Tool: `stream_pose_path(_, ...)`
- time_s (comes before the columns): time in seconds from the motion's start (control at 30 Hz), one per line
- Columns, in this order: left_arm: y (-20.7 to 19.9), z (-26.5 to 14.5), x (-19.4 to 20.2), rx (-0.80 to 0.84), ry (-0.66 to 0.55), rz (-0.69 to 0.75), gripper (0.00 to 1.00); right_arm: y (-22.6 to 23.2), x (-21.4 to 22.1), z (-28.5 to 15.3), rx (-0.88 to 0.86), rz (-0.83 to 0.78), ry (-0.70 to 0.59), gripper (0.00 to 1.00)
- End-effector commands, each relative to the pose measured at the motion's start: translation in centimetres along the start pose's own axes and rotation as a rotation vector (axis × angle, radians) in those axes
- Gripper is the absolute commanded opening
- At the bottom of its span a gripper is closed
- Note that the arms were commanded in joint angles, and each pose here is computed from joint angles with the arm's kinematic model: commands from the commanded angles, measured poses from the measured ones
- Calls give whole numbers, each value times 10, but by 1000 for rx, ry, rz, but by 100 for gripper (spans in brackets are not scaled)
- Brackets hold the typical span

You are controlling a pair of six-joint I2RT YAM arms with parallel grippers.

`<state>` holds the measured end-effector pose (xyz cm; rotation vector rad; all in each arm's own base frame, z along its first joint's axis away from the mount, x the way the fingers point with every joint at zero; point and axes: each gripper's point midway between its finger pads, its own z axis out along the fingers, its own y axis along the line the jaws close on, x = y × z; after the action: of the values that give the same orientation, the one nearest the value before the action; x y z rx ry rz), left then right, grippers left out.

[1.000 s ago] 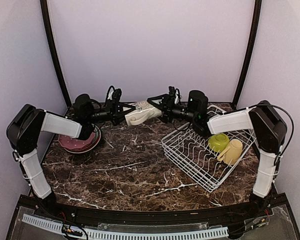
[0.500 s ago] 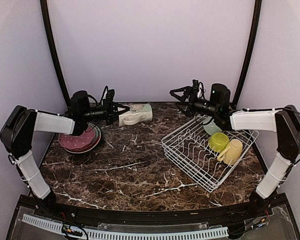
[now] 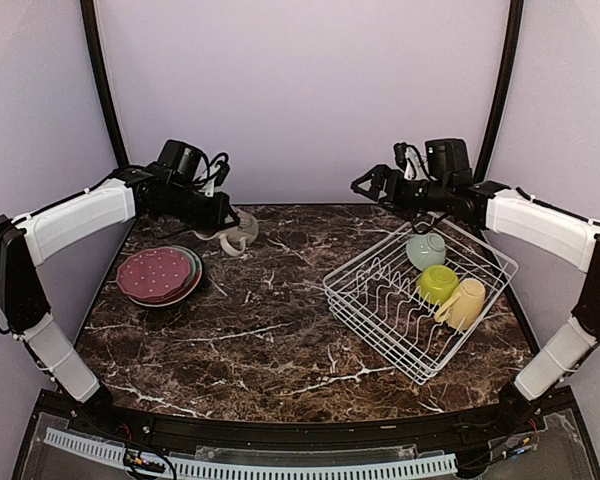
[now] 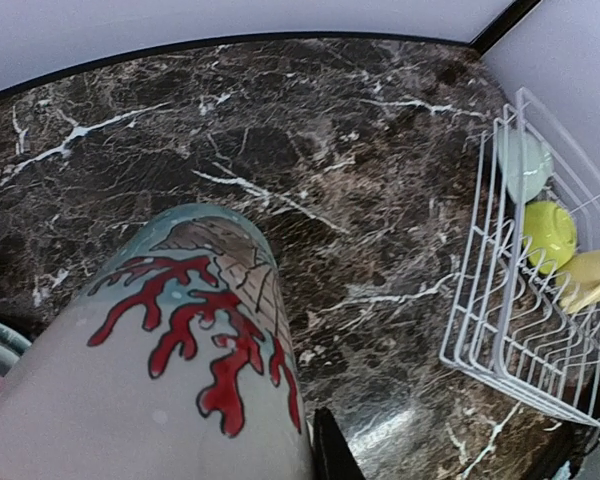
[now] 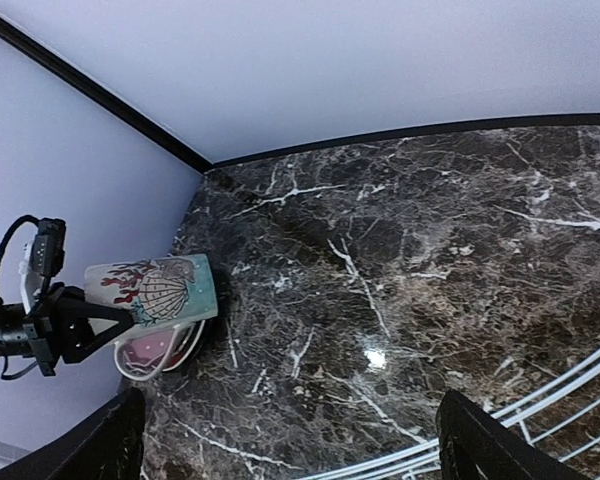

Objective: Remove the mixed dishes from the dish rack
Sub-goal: Pass from the right arm to the left, then place the cup at the center of the board.

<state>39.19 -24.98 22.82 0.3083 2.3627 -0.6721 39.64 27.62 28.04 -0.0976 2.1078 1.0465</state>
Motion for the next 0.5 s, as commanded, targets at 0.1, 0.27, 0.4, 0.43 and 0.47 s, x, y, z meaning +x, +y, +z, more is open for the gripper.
stream_pose_path(0.1,17,5,28,-306,165,266,1,-35,5,-23,281,-109,65,99)
stream_pose_path(0.27,17,15,41,-337,224,311,1,-49,2,-32,398,-133,81,99)
stream_pose_path(0.4,24,25,50,-376,280,332,1,-54,0,-35,441,-139,75,99)
stream_pose_path(0.43,26,28,53,-382,294,332,1,-54,0,-36,447,-137,72,99)
stream_pose_path(0.47,26,29,54,-384,298,334,1,-55,-1,-37,452,-136,67,99)
